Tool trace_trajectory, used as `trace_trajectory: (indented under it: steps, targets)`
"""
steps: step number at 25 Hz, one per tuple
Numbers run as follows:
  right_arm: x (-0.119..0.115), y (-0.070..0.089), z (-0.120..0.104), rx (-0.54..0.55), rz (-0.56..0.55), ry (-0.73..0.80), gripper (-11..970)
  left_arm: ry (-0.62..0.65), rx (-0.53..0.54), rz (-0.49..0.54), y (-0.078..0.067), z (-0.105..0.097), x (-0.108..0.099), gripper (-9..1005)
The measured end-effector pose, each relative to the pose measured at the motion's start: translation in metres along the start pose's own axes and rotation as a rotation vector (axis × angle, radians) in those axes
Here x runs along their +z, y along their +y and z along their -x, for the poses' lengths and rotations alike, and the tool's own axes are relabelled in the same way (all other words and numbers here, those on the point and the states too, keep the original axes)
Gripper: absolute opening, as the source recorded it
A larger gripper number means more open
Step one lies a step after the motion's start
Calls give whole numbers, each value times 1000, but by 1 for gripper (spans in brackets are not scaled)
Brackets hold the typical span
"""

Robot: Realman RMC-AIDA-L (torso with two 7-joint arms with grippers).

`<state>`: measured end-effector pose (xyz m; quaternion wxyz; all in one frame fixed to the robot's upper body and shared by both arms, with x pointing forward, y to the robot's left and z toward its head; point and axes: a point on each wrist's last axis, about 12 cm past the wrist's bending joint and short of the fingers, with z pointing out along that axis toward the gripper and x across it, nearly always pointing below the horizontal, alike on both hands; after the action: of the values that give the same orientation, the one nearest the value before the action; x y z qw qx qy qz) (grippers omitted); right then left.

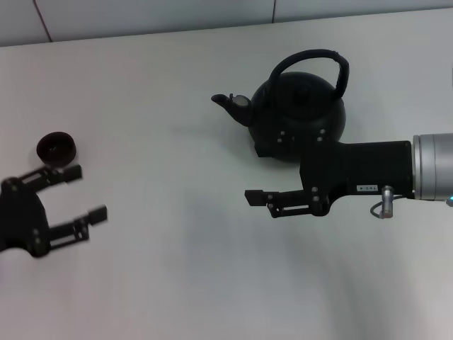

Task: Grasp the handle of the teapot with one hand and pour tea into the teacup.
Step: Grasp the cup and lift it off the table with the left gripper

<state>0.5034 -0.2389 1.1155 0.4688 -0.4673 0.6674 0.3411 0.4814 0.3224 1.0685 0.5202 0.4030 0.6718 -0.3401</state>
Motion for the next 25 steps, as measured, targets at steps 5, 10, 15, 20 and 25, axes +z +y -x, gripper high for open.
trace_trajectory:
  steps: [5, 10, 15, 20, 25]
  targets:
    - [3, 1, -2, 17, 12, -10, 760, -2, -7, 145, 16, 0, 0, 798]
    - [5, 2, 0, 22, 19, -31, 759, 7, 4, 264, 27, -11, 13, 798]
    - [6, 2, 2, 19, 20, -42, 759, -51, 59, 378, 24, -23, 17, 798]
    - [9, 0, 7, 6, 27, -48, 759, 1, 26, 460, 29, -34, 17, 798]
    - [11, -2, 10, -1, 32, -50, 759, 54, 16, 495, 29, -46, 22, 797]
